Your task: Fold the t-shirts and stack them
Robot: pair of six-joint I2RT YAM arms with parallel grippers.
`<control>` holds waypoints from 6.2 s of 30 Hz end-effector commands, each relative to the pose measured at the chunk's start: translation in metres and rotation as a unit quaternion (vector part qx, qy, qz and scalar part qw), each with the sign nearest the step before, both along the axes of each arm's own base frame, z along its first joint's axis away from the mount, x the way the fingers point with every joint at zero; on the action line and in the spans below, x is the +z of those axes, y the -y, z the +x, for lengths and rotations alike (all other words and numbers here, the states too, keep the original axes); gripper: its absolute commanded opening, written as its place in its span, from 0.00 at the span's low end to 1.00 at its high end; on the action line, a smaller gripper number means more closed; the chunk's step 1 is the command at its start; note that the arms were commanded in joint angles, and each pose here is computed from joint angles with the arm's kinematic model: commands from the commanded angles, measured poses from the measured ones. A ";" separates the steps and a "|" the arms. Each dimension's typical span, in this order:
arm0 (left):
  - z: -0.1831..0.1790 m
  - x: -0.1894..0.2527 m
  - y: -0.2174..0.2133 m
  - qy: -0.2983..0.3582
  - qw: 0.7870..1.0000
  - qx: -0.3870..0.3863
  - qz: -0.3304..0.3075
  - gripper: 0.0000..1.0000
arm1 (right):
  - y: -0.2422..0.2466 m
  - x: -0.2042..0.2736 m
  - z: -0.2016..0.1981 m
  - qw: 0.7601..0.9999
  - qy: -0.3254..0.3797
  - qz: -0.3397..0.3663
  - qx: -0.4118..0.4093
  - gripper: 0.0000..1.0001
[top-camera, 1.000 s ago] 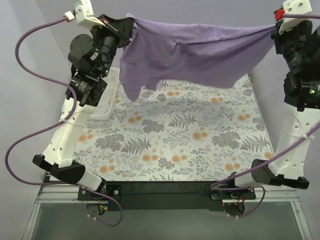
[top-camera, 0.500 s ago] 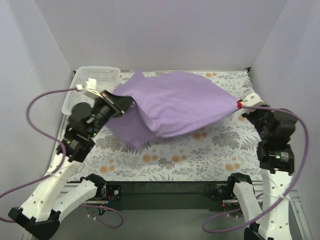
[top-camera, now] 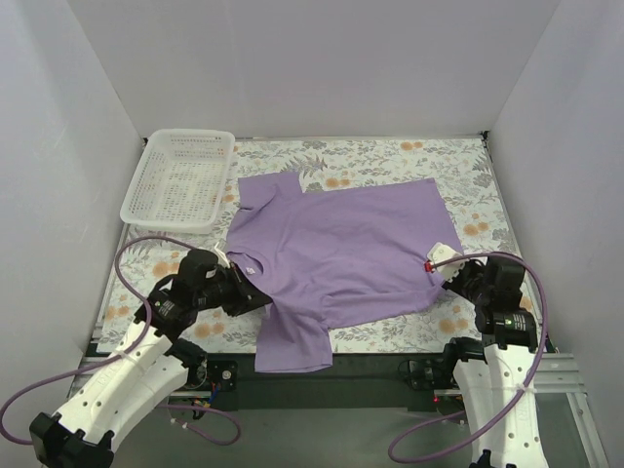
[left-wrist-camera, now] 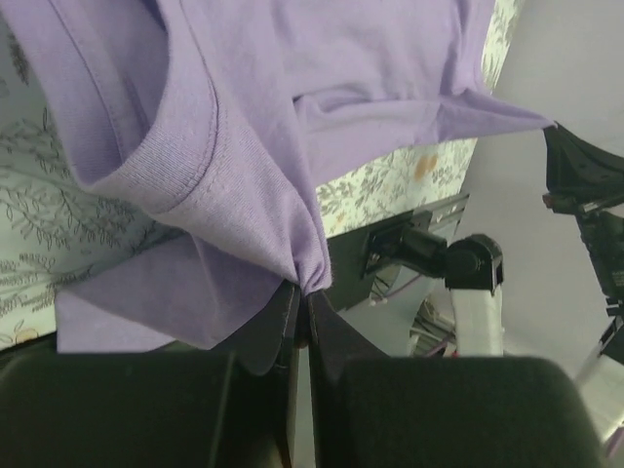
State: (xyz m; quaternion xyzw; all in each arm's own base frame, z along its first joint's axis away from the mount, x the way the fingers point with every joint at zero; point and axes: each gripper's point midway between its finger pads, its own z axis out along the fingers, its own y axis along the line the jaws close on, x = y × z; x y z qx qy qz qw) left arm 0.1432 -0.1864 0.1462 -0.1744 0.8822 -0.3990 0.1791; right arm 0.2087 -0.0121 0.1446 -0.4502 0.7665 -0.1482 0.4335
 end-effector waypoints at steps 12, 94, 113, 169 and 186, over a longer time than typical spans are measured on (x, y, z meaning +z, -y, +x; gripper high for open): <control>-0.083 -0.004 -0.010 -0.131 0.988 -0.077 -0.019 0.44 | 0.002 0.005 -0.062 0.993 -0.057 -0.086 0.065 0.32; 0.390 -0.018 -0.059 0.179 0.941 0.045 0.282 0.57 | 0.057 -0.112 0.352 0.819 -0.205 0.447 -0.294 0.01; 0.469 -0.104 -0.057 0.133 0.924 0.066 0.352 0.50 | 0.074 -0.118 0.328 0.820 -0.217 0.448 -0.283 0.01; 0.170 0.414 -0.082 0.597 0.775 0.181 0.096 0.00 | -0.007 0.379 0.049 0.927 0.285 0.239 -0.037 0.01; -0.077 0.630 -0.146 0.798 0.535 0.273 -0.052 0.00 | 0.017 0.624 -0.185 0.684 0.701 0.169 -0.113 0.01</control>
